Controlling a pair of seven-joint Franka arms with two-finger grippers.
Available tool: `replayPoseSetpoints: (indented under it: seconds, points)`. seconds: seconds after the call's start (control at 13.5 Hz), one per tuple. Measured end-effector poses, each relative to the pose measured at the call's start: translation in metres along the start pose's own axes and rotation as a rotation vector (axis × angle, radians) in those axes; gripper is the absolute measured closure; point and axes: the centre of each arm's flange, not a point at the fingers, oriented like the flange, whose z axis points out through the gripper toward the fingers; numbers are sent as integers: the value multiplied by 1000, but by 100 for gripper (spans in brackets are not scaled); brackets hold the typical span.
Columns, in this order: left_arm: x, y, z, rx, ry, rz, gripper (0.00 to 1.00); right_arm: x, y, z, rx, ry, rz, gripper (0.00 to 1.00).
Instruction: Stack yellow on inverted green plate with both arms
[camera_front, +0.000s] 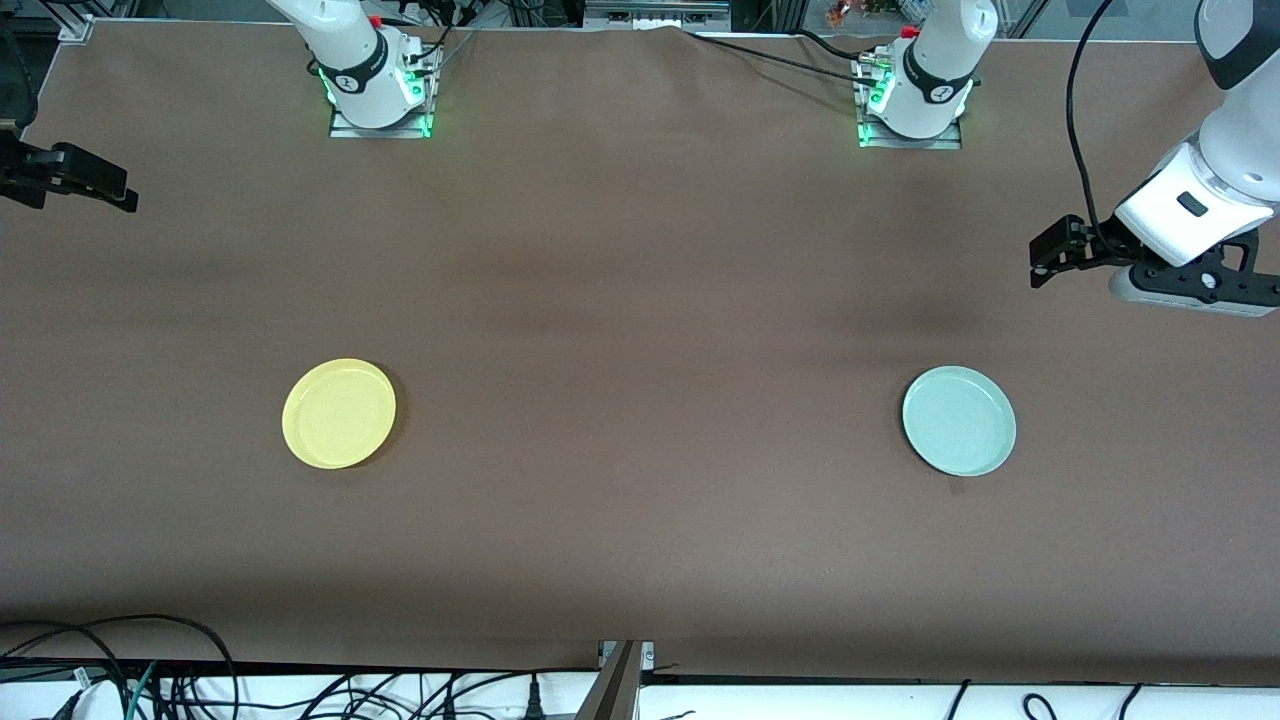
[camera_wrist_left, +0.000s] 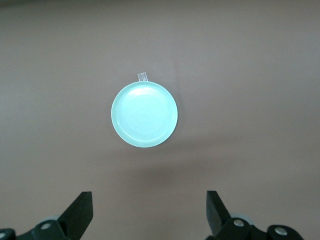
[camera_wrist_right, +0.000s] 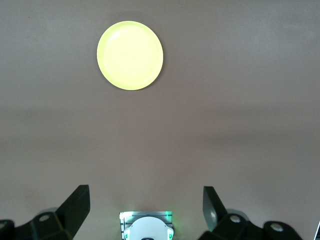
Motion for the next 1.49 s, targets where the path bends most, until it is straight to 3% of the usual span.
replayPoseSetpoints:
  seconds: [0.82, 1.26, 1.49]
  points:
    - [12, 3, 13, -4, -19, 8, 0, 0, 0, 0, 0, 0, 0, 0]
    - [31, -38, 64, -14, -90, -32, 0, 0, 2, 0, 0, 0, 3, 0]
    - [50, -65, 106, -18, -78, -56, 0, 0, 2, 0, 0, 0, 4, 0]
